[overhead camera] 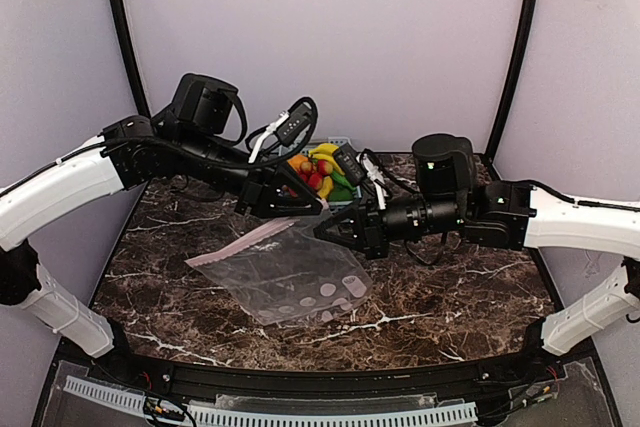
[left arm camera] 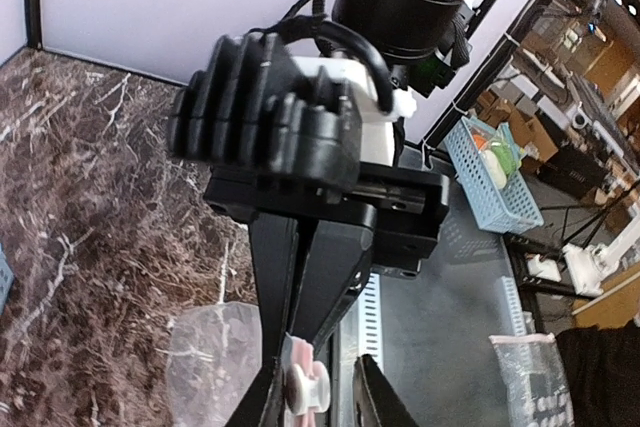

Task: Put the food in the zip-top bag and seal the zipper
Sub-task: Hold the zipper from the zipper food storage bag, then hold the zipper food storage bag at the center of the board.

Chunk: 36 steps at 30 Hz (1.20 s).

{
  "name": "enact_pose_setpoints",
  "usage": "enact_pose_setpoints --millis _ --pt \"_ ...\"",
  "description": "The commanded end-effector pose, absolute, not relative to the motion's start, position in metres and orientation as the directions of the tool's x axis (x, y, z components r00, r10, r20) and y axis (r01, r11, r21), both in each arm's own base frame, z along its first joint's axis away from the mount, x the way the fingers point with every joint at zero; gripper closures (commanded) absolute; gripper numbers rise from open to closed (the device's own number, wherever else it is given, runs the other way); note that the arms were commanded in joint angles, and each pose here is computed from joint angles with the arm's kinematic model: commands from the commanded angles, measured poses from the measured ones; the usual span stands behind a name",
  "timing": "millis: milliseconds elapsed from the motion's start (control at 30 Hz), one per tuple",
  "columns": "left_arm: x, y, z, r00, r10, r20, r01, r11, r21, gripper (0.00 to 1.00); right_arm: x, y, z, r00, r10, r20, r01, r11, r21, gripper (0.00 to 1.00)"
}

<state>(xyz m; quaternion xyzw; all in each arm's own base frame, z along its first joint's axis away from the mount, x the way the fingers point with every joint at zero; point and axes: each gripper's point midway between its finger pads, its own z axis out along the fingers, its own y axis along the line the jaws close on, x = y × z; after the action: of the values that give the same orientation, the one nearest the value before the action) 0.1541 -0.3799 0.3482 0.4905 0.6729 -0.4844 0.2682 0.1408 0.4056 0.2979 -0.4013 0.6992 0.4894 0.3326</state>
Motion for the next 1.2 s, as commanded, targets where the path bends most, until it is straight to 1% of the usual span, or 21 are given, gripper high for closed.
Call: enact_pose_setpoints --millis 0,133,233,267,367,433,467,600,700,833,1000,1167 --pt "0.153 -0.380 0.357 -0.351 0.378 -0.856 0.931 0.045 -0.362 0.83 0.142 0.408 0.307 -0.444 -0.225 -0.867 -0.894 0.182 0.410 1.00" --pt "0.155 -0.378 0.355 -0.348 0.383 -0.856 0.934 0.056 -0.354 0.94 0.143 0.406 0.309 -0.442 -0.219 -0.870 -0.894 0.189 0.407 1.00" --pt "0.156 -0.377 0.354 -0.346 0.384 -0.856 0.935 0.067 -0.348 0.98 0.143 0.405 0.311 -0.438 -0.213 -0.873 -0.895 0.190 0.403 1.00" --pt "0.156 -0.377 0.354 -0.347 0.384 -0.856 0.935 0.069 -0.348 0.99 0.143 0.404 0.311 -0.438 -0.212 -0.874 -0.895 0.190 0.403 0.98" --pt "0.157 -0.376 0.353 -0.352 0.384 -0.853 0.934 0.080 -0.349 0.99 0.141 0.402 0.315 -0.433 -0.206 -0.878 -0.898 0.185 0.400 0.75" --pt "0.158 -0.377 0.352 -0.357 0.384 -0.852 0.932 0.086 -0.351 0.99 0.140 0.399 0.319 -0.426 -0.200 -0.882 -0.901 0.178 0.395 0.66" --pt "0.159 -0.376 0.353 -0.358 0.380 -0.853 0.932 0.088 -0.351 0.99 0.138 0.397 0.321 -0.421 -0.195 -0.886 -0.904 0.173 0.391 0.62" --pt "0.158 -0.376 0.354 -0.362 0.371 -0.855 0.930 0.086 -0.357 0.99 0.137 0.390 0.329 -0.404 -0.166 -0.900 -0.911 0.168 0.378 0.54" --pt "0.156 -0.377 0.355 -0.365 0.371 -0.854 0.928 0.074 -0.365 0.99 0.139 0.386 0.333 -0.398 -0.150 -0.905 -0.911 0.180 0.371 0.53" --pt "0.152 -0.377 0.355 -0.369 0.373 -0.852 0.925 0.054 -0.377 0.99 0.142 0.387 0.335 -0.387 -0.144 -0.911 -0.915 0.179 0.361 0.53" --pt "0.149 -0.376 0.357 -0.373 0.367 -0.852 0.922 0.047 -0.383 0.99 0.143 0.391 0.335 -0.378 -0.152 -0.913 -0.921 0.167 0.353 0.59" --pt "0.149 -0.375 0.357 -0.378 0.364 -0.851 0.920 0.049 -0.388 0.99 0.142 0.394 0.335 -0.375 -0.151 -0.915 -0.923 0.158 0.352 0.68"
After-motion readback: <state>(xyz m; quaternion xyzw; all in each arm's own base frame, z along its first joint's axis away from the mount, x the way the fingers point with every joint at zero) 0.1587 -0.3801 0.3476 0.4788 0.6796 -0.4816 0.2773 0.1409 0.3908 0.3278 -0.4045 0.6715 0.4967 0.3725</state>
